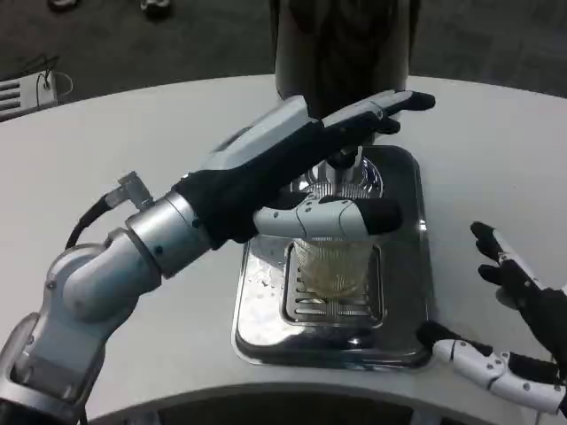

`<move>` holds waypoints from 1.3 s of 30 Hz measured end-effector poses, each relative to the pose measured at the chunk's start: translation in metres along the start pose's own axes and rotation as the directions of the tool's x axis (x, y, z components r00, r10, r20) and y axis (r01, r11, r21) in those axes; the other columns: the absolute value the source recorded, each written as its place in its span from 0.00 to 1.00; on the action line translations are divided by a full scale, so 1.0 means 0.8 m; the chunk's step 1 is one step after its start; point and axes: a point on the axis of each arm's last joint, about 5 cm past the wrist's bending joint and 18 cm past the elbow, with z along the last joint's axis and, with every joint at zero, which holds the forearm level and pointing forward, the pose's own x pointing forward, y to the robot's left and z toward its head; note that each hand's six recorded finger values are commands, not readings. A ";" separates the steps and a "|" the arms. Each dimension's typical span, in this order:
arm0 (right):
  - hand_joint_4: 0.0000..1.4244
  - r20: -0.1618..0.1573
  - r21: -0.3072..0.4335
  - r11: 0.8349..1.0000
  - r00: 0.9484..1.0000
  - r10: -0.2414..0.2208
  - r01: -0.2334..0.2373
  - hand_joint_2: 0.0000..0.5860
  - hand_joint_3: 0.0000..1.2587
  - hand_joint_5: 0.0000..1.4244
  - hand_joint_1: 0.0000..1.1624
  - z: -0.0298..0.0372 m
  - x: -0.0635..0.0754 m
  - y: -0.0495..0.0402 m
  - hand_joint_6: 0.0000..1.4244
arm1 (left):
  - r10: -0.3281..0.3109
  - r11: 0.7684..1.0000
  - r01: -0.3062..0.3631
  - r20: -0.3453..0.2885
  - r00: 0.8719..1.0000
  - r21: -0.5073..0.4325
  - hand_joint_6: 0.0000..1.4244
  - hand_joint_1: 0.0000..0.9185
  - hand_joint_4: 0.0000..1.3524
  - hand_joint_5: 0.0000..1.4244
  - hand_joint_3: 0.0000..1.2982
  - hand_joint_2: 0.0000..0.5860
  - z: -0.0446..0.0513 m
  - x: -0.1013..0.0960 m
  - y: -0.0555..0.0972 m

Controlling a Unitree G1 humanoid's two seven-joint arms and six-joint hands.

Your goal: Grasp the cup under the faucet to collect the drink, then remove the cup.

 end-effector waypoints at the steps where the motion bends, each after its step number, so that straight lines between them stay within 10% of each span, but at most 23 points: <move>1: 0.00 0.007 -0.002 1.000 1.000 -0.004 0.004 0.38 0.00 0.04 0.63 -0.0007 0.004 0.001 0.04 | 0.000 1.000 0.000 -0.001 1.000 0.002 0.12 0.00 0.02 0.09 0.09 0.00 0.000 0.000 0.000; 15: 0.00 0.080 0.018 1.000 0.997 -0.021 0.019 0.36 0.00 0.00 0.66 -0.0035 0.038 0.014 0.01 | -0.004 1.000 0.005 -0.002 1.000 0.009 0.12 0.00 0.02 0.09 0.09 0.00 0.002 -0.001 0.003; 27: 0.00 0.131 0.028 0.997 0.989 0.073 -0.077 0.32 0.00 0.00 0.67 -0.0077 0.060 0.026 0.00 | -0.001 1.000 0.001 -0.013 1.000 0.021 0.10 0.00 0.03 0.09 0.10 0.00 0.005 -0.007 0.006; 39: 0.00 0.153 0.040 0.998 0.988 0.032 -0.038 0.31 0.00 0.00 0.69 -0.0021 0.078 0.039 0.00 | -0.006 0.999 0.007 -0.025 1.000 0.031 0.10 0.00 0.04 0.09 0.11 0.00 0.008 -0.013 0.009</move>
